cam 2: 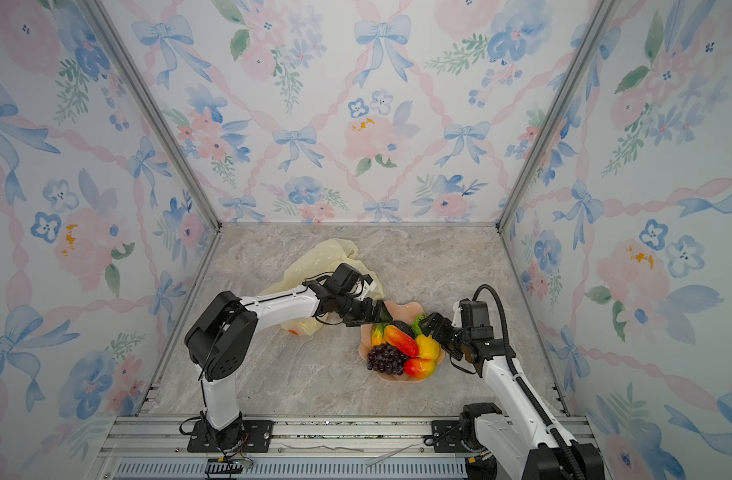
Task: Place the fruits into the plastic bag
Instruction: Move the plate to the center of the table.
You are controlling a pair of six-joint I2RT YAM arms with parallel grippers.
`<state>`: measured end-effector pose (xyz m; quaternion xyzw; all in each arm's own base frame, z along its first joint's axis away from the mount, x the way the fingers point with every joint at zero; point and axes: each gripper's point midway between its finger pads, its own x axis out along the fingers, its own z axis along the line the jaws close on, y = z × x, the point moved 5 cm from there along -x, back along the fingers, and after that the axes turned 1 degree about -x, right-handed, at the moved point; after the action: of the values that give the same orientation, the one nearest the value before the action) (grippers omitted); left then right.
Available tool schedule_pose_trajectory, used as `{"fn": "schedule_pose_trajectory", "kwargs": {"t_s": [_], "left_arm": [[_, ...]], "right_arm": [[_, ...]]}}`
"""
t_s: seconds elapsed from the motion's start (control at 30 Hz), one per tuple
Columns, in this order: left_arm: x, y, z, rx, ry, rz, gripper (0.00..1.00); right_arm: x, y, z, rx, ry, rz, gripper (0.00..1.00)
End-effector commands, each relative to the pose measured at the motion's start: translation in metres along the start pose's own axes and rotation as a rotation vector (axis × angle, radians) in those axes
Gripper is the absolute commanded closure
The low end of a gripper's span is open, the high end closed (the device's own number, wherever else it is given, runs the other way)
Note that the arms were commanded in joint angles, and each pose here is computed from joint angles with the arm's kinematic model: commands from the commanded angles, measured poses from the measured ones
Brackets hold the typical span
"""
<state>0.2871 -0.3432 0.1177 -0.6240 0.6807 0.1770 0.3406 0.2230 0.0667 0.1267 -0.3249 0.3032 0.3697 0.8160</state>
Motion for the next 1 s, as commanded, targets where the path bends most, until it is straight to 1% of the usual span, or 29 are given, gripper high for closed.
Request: {"fn": "schedule_pose_trajectory", "kwargs": {"t_s": [0.0, 0.17, 0.3, 0.7, 0.97], "left_arm": [[-0.008, 0.004, -0.010, -0.001, 0.029, 0.006, 0.02], [-0.010, 0.008, -0.006, -0.021, 0.024, 0.011, 0.02], [-0.018, 0.007, -0.003, -0.029, 0.024, -0.003, 0.02], [-0.042, 0.005, 0.010, -0.060, 0.029, -0.040, 0.02], [-0.067, 0.002, 0.033, -0.090, 0.015, -0.090, 0.02]], "right_arm": [[0.005, 0.000, 0.010, 0.007, -0.035, 0.013, 0.04], [0.014, 0.000, 0.017, 0.004, -0.026, 0.023, 0.04], [0.022, -0.001, 0.025, -0.005, -0.025, 0.024, 0.04], [0.055, -0.002, 0.066, -0.056, -0.052, 0.058, 0.04], [0.082, 0.000, 0.095, -0.094, -0.073, 0.094, 0.04]]}}
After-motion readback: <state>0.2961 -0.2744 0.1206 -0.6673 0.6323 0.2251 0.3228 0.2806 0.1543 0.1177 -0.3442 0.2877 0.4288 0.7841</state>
